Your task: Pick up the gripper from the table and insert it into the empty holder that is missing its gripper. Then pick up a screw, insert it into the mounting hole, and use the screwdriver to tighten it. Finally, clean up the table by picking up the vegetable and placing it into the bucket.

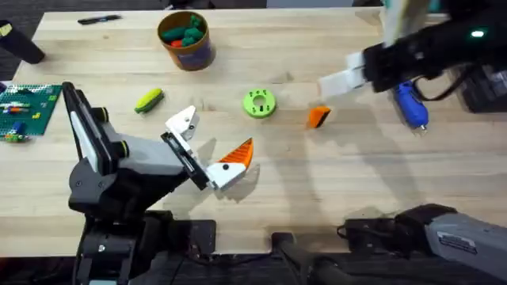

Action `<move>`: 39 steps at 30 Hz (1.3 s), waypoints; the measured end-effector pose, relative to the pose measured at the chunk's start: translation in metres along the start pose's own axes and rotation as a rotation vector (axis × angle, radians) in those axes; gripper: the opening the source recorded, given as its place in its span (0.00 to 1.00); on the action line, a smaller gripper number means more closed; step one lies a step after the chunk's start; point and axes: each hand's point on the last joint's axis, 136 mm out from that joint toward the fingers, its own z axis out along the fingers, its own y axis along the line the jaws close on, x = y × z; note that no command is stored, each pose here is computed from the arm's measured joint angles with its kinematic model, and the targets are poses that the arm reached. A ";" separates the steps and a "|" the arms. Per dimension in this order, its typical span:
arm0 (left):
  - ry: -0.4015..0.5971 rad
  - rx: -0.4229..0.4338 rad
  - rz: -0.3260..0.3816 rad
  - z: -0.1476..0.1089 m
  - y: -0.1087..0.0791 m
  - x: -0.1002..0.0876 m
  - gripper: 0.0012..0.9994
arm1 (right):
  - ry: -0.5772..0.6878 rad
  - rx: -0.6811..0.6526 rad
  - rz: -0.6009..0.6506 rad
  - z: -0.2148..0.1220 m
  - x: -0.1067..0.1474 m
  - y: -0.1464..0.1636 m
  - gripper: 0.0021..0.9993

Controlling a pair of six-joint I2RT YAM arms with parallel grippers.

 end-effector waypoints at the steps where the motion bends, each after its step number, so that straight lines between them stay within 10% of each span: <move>1: 0.000 0.000 0.000 0.000 0.000 0.000 0.89 | 0.030 0.000 -0.022 0.004 0.002 0.006 0.99; 14: 0.000 0.000 0.000 0.000 0.000 0.000 0.89 | 0.312 0.041 -0.138 0.068 0.038 0.020 0.99; 39: 0.000 0.000 0.000 0.000 0.000 0.000 0.89 | 0.422 0.073 -0.001 0.089 0.056 0.008 0.88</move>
